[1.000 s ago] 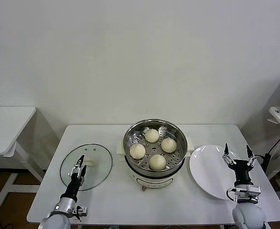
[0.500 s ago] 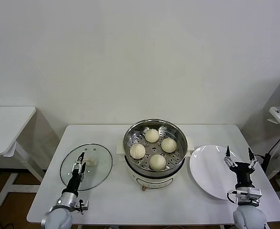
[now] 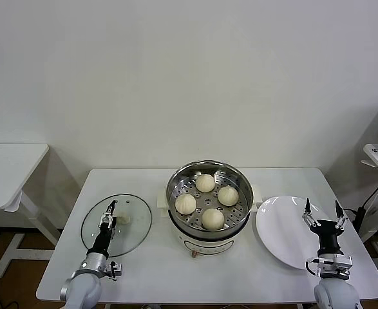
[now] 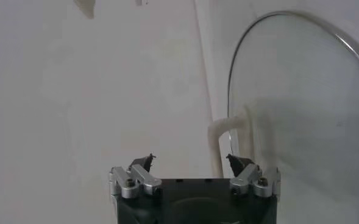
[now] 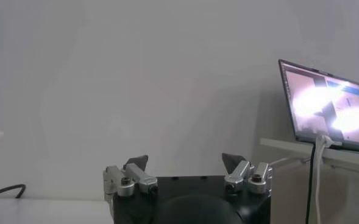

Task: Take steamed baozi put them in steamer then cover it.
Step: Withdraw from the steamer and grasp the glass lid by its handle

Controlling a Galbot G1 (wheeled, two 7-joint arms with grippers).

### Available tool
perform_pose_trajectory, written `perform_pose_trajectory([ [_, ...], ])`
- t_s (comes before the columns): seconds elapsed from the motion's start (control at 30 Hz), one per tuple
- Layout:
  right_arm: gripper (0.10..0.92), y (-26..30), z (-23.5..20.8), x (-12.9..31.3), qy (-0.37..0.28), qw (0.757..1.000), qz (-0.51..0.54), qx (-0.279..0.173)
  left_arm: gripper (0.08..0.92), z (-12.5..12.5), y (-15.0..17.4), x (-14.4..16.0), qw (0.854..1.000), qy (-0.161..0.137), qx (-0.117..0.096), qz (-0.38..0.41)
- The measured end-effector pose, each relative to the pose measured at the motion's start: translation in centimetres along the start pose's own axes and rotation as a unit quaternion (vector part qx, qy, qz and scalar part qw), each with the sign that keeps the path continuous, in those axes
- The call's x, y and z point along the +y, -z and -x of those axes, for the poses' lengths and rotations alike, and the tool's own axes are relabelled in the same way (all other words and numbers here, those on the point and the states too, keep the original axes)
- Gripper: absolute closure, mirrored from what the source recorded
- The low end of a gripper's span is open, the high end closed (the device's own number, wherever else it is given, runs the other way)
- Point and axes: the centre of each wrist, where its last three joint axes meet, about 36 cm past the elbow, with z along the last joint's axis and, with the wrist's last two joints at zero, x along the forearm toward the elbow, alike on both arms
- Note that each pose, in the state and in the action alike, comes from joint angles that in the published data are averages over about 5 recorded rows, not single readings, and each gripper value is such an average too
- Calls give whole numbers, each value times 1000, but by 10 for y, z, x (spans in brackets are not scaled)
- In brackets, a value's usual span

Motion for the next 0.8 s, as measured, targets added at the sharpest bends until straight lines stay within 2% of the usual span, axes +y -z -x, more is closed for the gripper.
perform_pose_trajectory([
  [0.6,200,3,5,5,2,1000,-8,-4,186,21,-6,-6,1000,1,-1,-5],
  [0.8,200,2,4,5,1,1000,-9,-3,327,24,-7,-11,1000,-8,-2,-7],
])
